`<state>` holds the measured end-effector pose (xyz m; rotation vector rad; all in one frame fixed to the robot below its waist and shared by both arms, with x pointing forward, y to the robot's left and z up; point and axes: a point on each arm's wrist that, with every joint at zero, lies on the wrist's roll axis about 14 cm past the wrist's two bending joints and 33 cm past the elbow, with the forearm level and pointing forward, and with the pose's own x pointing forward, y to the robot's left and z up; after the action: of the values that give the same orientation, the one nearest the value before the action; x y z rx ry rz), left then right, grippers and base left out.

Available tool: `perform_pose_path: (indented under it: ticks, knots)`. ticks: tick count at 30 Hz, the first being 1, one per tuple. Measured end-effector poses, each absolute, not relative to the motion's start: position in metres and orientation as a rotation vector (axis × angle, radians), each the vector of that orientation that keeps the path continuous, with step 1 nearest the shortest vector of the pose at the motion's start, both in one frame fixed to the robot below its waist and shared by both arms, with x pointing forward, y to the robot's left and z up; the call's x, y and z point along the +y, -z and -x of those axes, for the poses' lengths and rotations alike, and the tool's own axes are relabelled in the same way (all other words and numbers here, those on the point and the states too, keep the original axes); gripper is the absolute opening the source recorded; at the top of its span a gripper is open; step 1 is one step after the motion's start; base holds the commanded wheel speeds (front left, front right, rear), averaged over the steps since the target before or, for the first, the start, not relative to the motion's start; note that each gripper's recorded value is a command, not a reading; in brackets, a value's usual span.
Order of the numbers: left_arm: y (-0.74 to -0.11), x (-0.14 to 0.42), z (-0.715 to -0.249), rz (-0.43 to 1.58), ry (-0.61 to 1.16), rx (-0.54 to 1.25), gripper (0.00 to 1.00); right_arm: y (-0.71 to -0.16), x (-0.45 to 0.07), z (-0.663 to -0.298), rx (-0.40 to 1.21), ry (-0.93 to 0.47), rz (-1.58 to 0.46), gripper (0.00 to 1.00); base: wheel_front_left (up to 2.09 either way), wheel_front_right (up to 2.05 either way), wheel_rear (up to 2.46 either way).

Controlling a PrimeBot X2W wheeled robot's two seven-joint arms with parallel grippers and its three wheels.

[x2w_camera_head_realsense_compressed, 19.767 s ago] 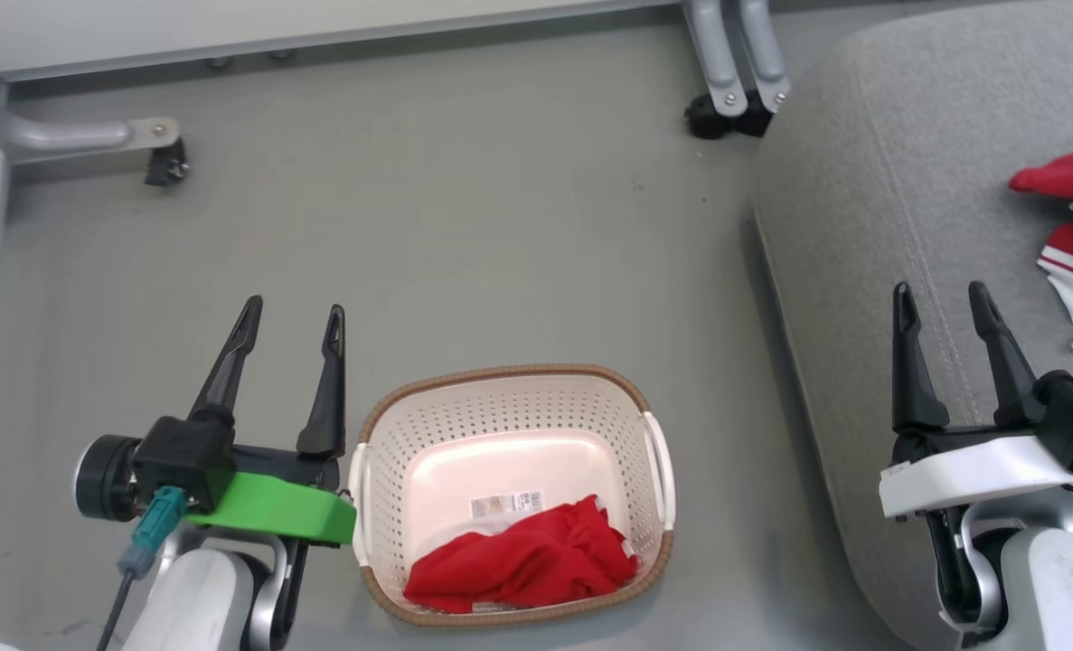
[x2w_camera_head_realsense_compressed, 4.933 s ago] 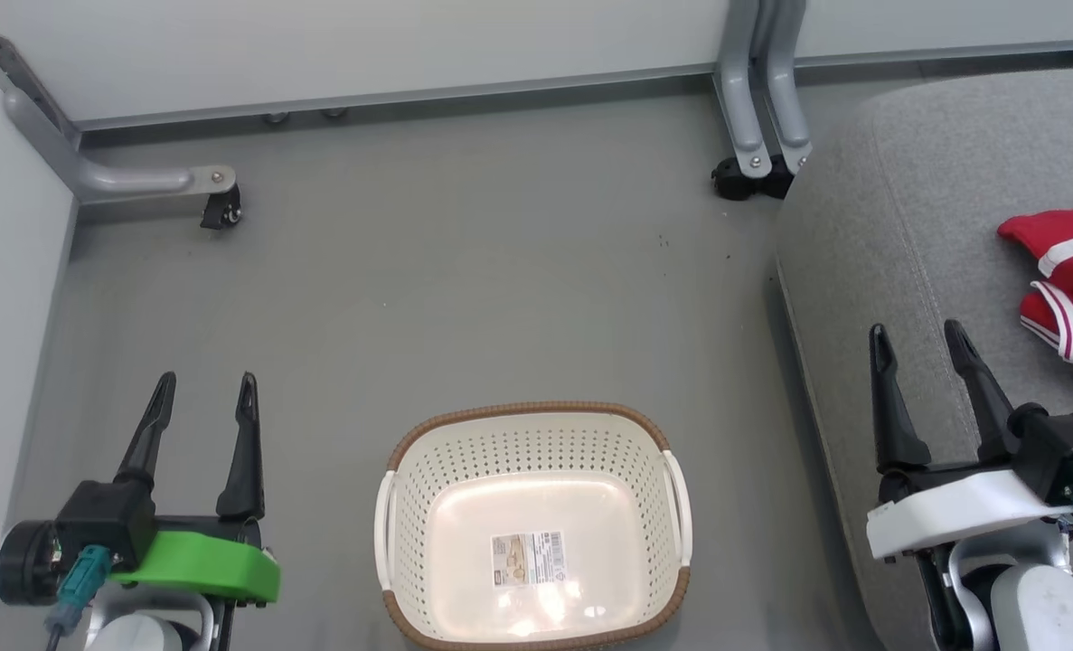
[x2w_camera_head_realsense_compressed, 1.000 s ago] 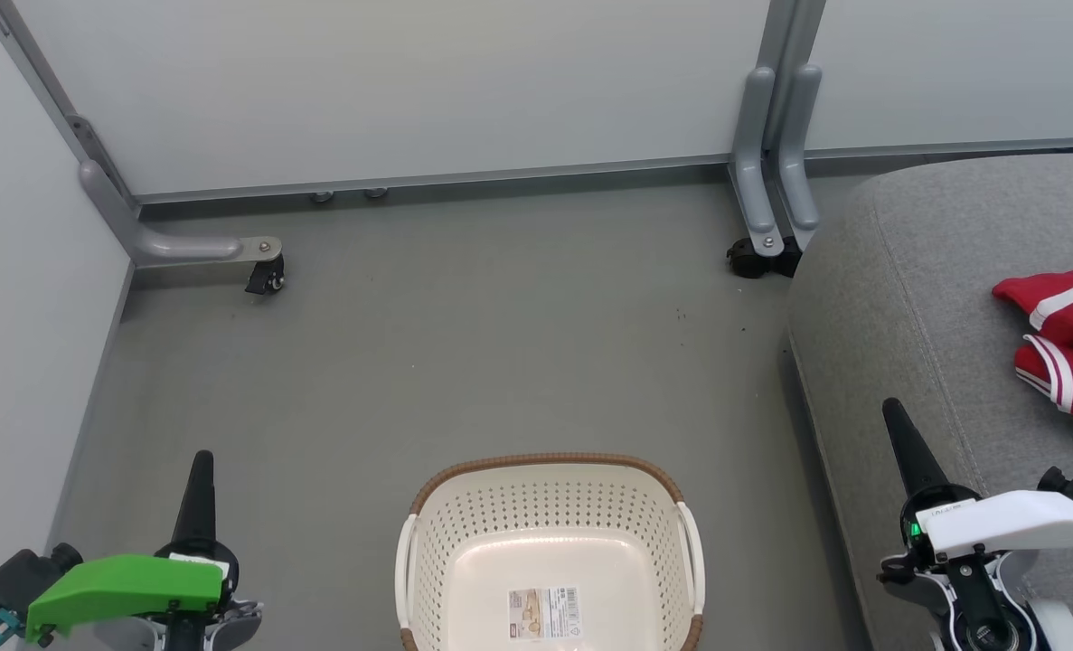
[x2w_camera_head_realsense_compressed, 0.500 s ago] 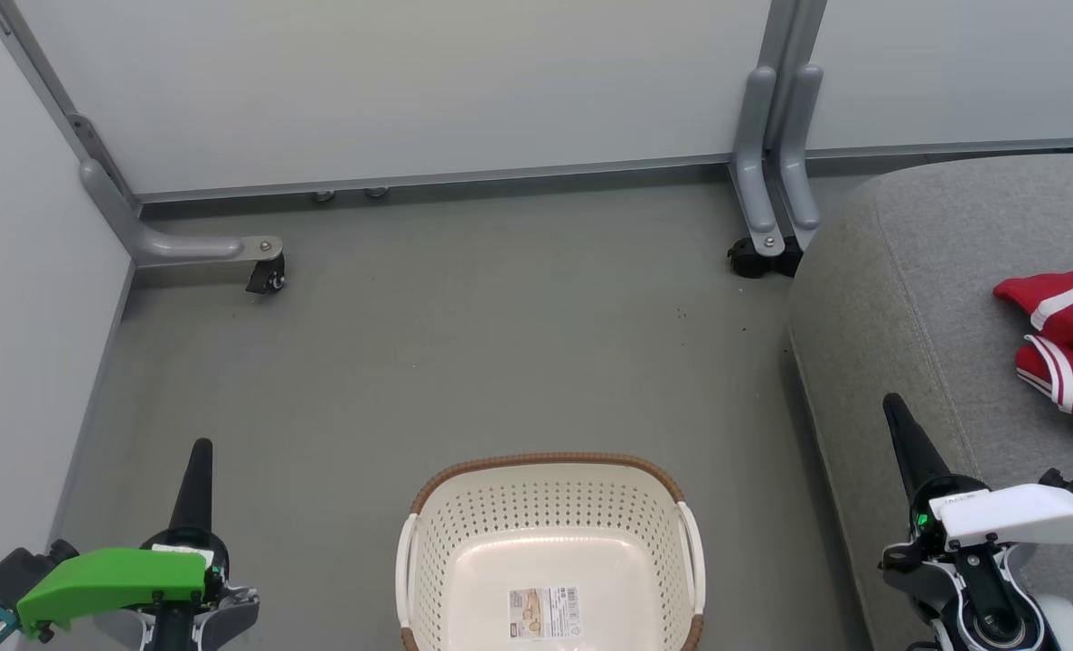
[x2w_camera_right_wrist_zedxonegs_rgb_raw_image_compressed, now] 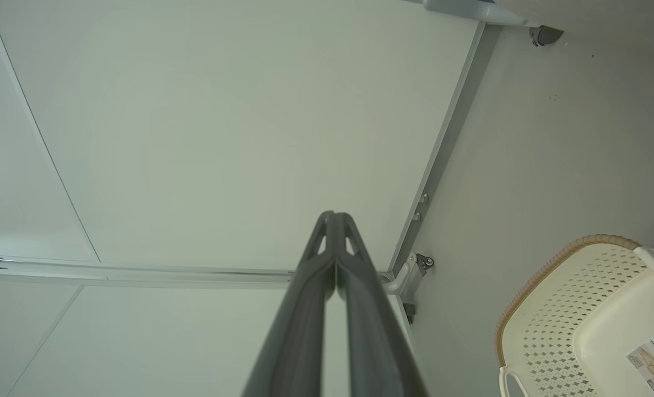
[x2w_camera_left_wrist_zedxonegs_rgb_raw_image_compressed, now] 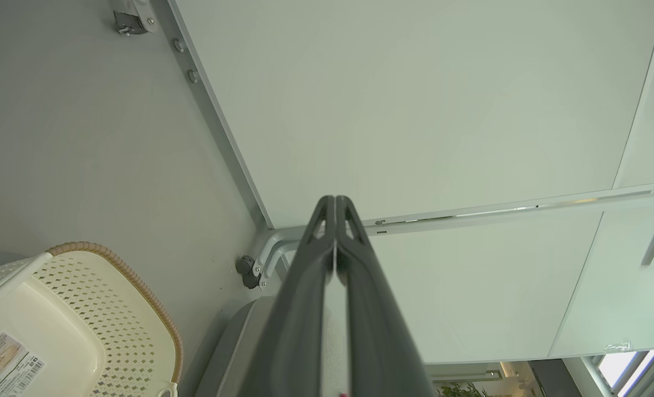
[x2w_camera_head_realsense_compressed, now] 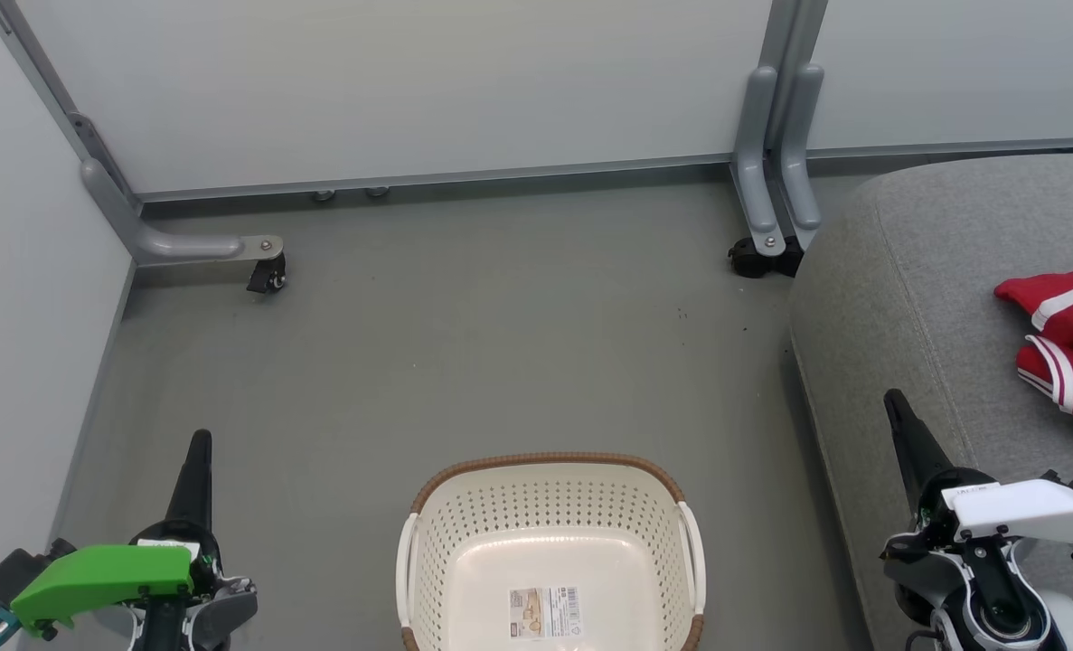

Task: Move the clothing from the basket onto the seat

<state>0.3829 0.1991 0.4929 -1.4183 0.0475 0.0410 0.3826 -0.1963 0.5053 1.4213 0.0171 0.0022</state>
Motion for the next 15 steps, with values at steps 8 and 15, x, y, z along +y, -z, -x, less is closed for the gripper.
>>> perform_pose_path:
  ticks: [8, 15]
  knots:
    - [-0.4978, 0.1987, -0.3854, 1.48, -0.026, 0.032, 0.0, -0.5059, -0.1978, -0.3852, 0.011, 0.001, -1.48, 0.0, 0.0, 0.0, 0.0]
    - [-0.4994, 0.1995, -0.3858, 1.531, -0.022, 0.024, 0.0, -0.5046, -0.199, -0.3862, 0.01, 0.006, -1.531, 0.0, 0.0, 0.0, 0.0]
